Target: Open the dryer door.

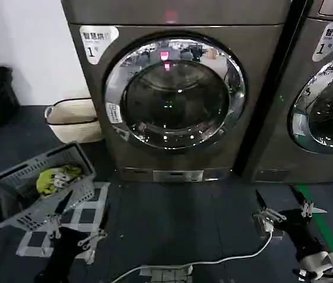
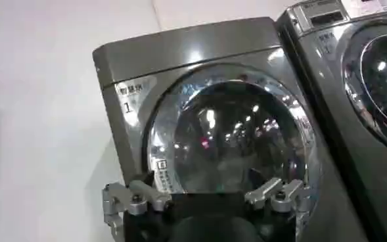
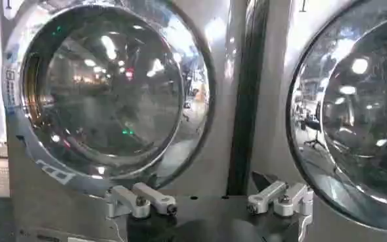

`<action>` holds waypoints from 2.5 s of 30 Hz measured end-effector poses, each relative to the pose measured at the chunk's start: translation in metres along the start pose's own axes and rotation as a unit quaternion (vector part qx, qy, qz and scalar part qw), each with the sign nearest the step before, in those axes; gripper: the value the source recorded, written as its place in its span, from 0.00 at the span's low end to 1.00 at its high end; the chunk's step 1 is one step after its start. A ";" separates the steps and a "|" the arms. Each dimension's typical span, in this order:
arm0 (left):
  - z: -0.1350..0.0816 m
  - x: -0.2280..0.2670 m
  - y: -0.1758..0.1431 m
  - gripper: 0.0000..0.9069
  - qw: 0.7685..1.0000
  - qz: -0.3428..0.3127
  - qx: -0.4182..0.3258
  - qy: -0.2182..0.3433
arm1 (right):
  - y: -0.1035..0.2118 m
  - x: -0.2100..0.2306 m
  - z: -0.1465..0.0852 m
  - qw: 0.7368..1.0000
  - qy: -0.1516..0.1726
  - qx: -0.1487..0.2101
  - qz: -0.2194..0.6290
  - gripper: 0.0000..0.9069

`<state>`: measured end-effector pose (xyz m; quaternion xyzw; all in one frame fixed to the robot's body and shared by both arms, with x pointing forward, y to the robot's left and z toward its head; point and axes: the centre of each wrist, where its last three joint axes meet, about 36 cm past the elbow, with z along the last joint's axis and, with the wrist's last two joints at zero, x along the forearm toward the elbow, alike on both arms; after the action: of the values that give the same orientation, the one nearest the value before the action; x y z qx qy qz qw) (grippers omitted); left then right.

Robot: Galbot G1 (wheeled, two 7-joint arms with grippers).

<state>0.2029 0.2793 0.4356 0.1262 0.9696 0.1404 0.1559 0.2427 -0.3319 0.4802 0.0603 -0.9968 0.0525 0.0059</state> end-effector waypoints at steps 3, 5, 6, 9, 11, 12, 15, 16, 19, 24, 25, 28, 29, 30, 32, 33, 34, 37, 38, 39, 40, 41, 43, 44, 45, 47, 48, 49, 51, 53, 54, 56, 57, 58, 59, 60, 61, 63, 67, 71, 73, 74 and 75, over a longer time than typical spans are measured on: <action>0.000 0.000 0.000 1.00 1.000 0.000 0.000 0.000 | -0.002 -0.006 -0.001 1.000 -0.002 0.001 -0.013 1.00; 0.000 0.001 0.000 1.00 1.000 0.001 0.000 0.001 | -0.004 -0.011 -0.002 1.000 -0.001 0.002 -0.022 1.00; 0.000 0.001 0.000 1.00 1.000 0.001 0.000 0.001 | -0.005 -0.015 -0.002 1.000 0.001 -0.003 -0.028 1.00; -0.001 0.001 0.000 1.00 1.000 0.001 0.000 0.002 | -0.008 -0.026 -0.004 0.999 -0.001 -0.010 -0.042 1.00; -0.001 0.001 0.000 1.00 1.000 0.001 0.000 0.001 | -0.011 -0.035 -0.005 0.999 -0.002 -0.012 -0.050 1.00; -0.002 0.001 0.000 1.00 1.000 0.001 0.000 0.001 | -0.013 -0.039 -0.006 0.998 -0.002 -0.012 -0.054 1.00; -0.003 0.001 0.000 1.00 1.000 0.002 0.000 0.001 | -0.016 -0.053 -0.007 0.997 -0.007 -0.011 -0.072 1.00; -0.004 0.001 0.000 1.00 1.000 0.002 0.000 0.002 | -0.017 -0.058 -0.008 0.997 -0.009 -0.009 -0.079 1.00; -0.004 0.002 -0.001 1.00 1.000 0.004 0.000 0.003 | -0.017 -0.072 -0.011 0.995 -0.014 -0.001 -0.101 1.00; -0.006 0.002 -0.002 1.00 1.000 0.005 -0.001 0.004 | -0.014 -0.093 -0.014 0.991 -0.024 0.007 -0.132 1.00; -0.007 0.002 -0.003 1.00 1.000 0.005 -0.001 0.004 | -0.014 -0.097 -0.014 0.990 -0.025 0.007 -0.137 1.00; -0.007 0.002 -0.003 1.00 1.000 0.004 -0.002 0.005 | -0.013 -0.109 -0.015 0.988 -0.029 0.012 -0.151 1.00; -0.007 0.002 -0.003 1.00 1.000 0.004 -0.002 0.005 | -0.013 -0.114 -0.016 0.987 -0.030 0.013 -0.155 1.00; -0.007 0.002 -0.003 1.00 1.000 0.004 -0.002 0.005 | -0.012 -0.118 -0.016 0.987 -0.031 0.011 -0.160 1.00; -0.007 0.002 -0.004 1.00 1.000 0.005 -0.001 0.005 | -0.012 -0.127 -0.017 0.985 -0.032 0.011 -0.169 1.00; -0.007 0.001 -0.004 1.00 1.000 0.006 -0.001 0.005 | -0.011 -0.131 -0.018 0.984 -0.033 0.012 -0.174 1.00; -0.007 0.001 -0.004 1.00 1.000 0.006 -0.001 0.004 | -0.011 -0.135 -0.017 0.983 -0.034 0.015 -0.178 1.00; -0.008 0.000 -0.004 1.00 1.000 0.006 -0.001 0.003 | -0.008 -0.147 -0.017 0.980 -0.036 0.021 -0.194 1.00; -0.009 0.000 -0.004 1.00 1.000 0.006 -0.001 0.002 | -0.007 -0.150 -0.016 0.979 -0.037 0.022 -0.199 1.00; -0.009 -0.001 -0.004 1.00 1.000 0.006 -0.001 0.002 | -0.006 -0.154 -0.016 0.978 -0.038 0.023 -0.204 1.00; -0.009 -0.001 -0.004 1.00 1.000 0.006 -0.001 0.002 | -0.005 -0.158 -0.016 0.977 -0.039 0.024 -0.209 1.00; -0.009 -0.001 -0.004 1.00 1.000 0.006 -0.001 0.002 | -0.004 -0.162 -0.015 0.976 -0.041 0.025 -0.214 1.00; -0.010 -0.001 -0.004 1.00 1.000 0.006 -0.001 0.002 | -0.002 -0.171 -0.015 0.973 -0.044 0.025 -0.224 1.00; -0.010 -0.001 -0.004 1.00 1.000 0.006 -0.001 0.002 | -0.001 -0.175 -0.015 0.972 -0.044 0.025 -0.228 1.00; -0.010 -0.001 -0.004 1.00 1.000 0.006 -0.001 0.002 | 0.000 -0.179 -0.015 0.971 -0.046 0.025 -0.233 1.00; -0.010 -0.001 -0.004 1.00 1.000 0.006 -0.001 0.002 | 0.003 -0.189 -0.014 0.968 -0.049 0.026 -0.243 1.00; -0.010 -0.001 -0.004 1.00 1.000 0.006 -0.001 0.002 | 0.004 -0.193 -0.015 0.968 -0.050 0.026 -0.246 1.00; -0.010 -0.001 -0.004 1.00 1.000 0.006 -0.001 0.002 | 0.005 -0.197 -0.014 0.967 -0.051 0.026 -0.248 1.00; -0.010 -0.001 -0.004 1.00 1.000 0.006 -0.001 0.002 | 0.007 -0.207 -0.014 0.966 -0.053 0.025 -0.252 1.00; -0.010 -0.001 -0.005 1.00 1.000 0.005 -0.001 0.003 | 0.009 -0.215 -0.014 0.964 -0.055 0.025 -0.257 1.00; -0.010 -0.001 -0.005 1.00 1.000 0.005 -0.001 0.003 | 0.009 -0.220 -0.014 0.964 -0.055 0.024 -0.259 1.00; -0.010 -0.001 -0.005 1.00 1.000 0.004 -0.001 0.003 | 0.011 -0.228 -0.013 0.962 -0.057 0.022 -0.265 1.00; -0.010 0.000 -0.005 1.00 1.000 0.004 -0.001 0.003 | 0.012 -0.232 -0.012 0.962 -0.058 0.021 -0.268 1.00; -0.010 0.000 -0.005 1.00 1.000 0.004 -0.001 0.003 | 0.013 -0.237 -0.012 0.961 -0.059 0.020 -0.270 1.00; -0.010 0.000 -0.005 1.00 1.000 0.004 -0.001 0.003 | 0.014 -0.241 -0.011 0.960 -0.061 0.019 -0.273 1.00; -0.010 0.000 -0.005 1.00 1.000 0.004 -0.001 0.003 | 0.015 -0.246 -0.010 0.959 -0.061 0.019 -0.276 1.00; -0.010 0.000 -0.005 1.00 1.000 0.004 -0.001 0.004 | 0.017 -0.250 -0.009 0.958 -0.060 0.019 -0.279 1.00; -0.010 -0.001 -0.006 1.00 1.000 0.003 -0.001 0.004 | 0.020 -0.259 -0.007 0.957 -0.059 0.014 -0.284 1.00; -0.010 -0.001 -0.006 1.00 1.000 0.003 -0.001 0.004 | 0.026 -0.274 -0.005 0.954 -0.058 0.013 -0.295 1.00; -0.009 -0.001 -0.006 1.00 1.000 0.004 -0.001 0.005 | 0.033 -0.287 -0.005 0.950 -0.058 0.014 -0.307 1.00; -0.009 -0.001 -0.006 1.00 1.000 0.004 -0.001 0.005 | 0.036 -0.294 -0.007 0.948 -0.060 0.015 -0.314 1.00; -0.009 -0.001 -0.006 1.00 1.000 0.004 -0.001 0.006 | 0.037 -0.297 -0.008 0.946 -0.062 0.016 -0.317 1.00; -0.009 -0.001 -0.006 1.00 1.000 0.003 -0.001 0.006 | 0.039 -0.300 -0.009 0.944 -0.066 0.015 -0.323 1.00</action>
<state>0.1992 0.2718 0.4423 0.1286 0.9698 0.1426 0.1502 0.5356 -0.2566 0.4795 0.3819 -0.9212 0.0589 -0.0445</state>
